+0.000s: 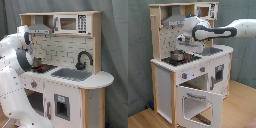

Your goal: Play with the kitchen

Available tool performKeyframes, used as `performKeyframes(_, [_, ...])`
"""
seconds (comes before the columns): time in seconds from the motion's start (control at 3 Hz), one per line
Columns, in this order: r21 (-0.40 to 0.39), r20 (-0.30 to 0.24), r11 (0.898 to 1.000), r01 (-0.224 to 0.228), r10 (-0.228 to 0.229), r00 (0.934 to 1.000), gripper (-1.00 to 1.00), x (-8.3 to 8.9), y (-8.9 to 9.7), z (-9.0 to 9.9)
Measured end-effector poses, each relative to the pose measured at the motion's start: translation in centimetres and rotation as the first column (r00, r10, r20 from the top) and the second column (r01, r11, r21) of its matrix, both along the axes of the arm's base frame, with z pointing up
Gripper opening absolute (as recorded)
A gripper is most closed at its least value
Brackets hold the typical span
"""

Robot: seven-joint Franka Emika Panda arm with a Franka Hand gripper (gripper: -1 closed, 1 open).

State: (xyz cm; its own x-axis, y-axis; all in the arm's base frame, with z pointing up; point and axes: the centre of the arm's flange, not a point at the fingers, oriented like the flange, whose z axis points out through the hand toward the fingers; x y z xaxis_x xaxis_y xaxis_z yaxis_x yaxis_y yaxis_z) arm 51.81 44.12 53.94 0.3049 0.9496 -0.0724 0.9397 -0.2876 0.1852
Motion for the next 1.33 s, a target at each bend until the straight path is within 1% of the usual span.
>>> performKeyframes(0.33, [-0.001, -0.045, 1.0, 0.005, -0.005, 0.999, -1.0, -0.8, -0.9, 1.5])
performKeyframes(0.67, [0.005, -0.086, 1.0, 0.028, -0.027, 0.9959, -1.0, -1.4, -3.5, 4.4])
performKeyframes(1.0, [-0.024, -0.12, 0.998, 0.061, -0.063, 0.9907, -1.0, -1.7, -6.6, 6.1])
performKeyframes(1.33, [-0.068, -0.147, 0.993, 0.092, -0.101, 0.9839, -1.0, -2.0, -10.0, 7.5])
